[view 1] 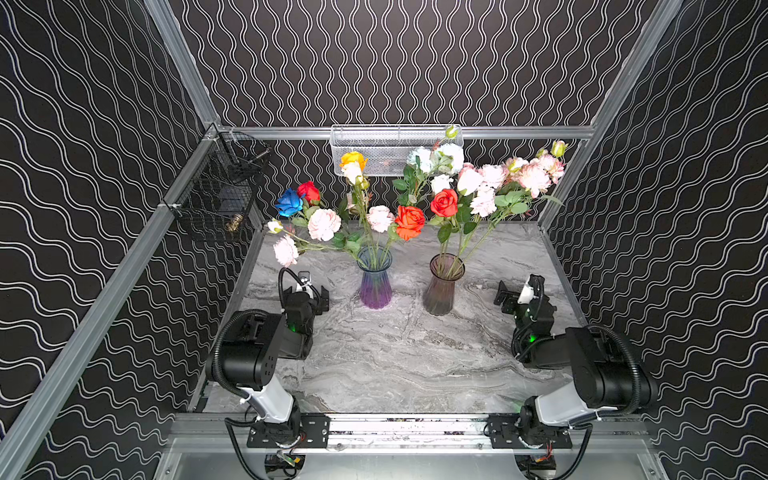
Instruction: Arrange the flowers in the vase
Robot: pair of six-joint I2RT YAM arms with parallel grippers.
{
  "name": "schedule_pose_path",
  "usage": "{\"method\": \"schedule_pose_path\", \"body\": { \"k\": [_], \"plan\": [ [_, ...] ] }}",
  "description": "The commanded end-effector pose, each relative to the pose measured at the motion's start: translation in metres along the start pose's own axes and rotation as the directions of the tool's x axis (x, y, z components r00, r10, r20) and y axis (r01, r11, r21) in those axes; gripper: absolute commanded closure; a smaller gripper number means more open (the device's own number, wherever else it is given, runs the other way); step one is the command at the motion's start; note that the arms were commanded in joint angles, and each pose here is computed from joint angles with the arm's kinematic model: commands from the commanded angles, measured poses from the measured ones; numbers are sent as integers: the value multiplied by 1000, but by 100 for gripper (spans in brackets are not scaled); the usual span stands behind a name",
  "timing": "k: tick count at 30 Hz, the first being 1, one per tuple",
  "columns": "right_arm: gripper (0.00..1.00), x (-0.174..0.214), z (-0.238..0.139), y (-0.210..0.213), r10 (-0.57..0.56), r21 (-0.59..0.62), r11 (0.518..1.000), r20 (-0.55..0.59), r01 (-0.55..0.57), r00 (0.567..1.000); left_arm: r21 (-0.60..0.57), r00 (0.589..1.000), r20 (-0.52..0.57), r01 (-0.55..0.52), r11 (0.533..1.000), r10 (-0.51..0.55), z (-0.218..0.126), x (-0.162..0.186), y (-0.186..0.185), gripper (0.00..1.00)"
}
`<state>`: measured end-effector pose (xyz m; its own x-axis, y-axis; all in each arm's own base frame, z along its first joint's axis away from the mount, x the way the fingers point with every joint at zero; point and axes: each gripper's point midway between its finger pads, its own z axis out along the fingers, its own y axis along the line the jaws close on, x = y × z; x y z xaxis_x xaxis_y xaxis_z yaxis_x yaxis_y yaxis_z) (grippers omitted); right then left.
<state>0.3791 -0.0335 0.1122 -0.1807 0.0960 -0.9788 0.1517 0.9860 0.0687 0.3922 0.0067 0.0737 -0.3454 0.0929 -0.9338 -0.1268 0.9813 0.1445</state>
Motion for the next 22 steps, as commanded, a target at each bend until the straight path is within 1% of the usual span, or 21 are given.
{"method": "schedule_pose_path", "body": {
  "k": [1,15,17,18,19,22],
  "plan": [
    [0,-7,1,1,0,-5,1000,23,1,1000,-7,1000,18,-13,1000,13,1,-5,0,1],
    [0,-6,1,2,0,-6,1000,22,0,1000,-2,1000,12,-15,1000,15,2,-5,-1,1],
    [0,-7,1,2,0,-7,1000,24,1,1000,20,1000,10,-16,1000,16,3,-5,-4,1],
    [0,-7,1,2,0,-7,1000,25,0,1000,66,999,9,-34,997,34,3,-5,-12,1],
    [0,-7,1,2,0,-7,1000,24,1,1000,82,999,10,-38,996,38,3,-5,-15,1],
    [0,-7,1,2,0,-7,1000,23,0,1000,82,999,12,-35,996,35,3,-5,-14,1]
  ]
}}
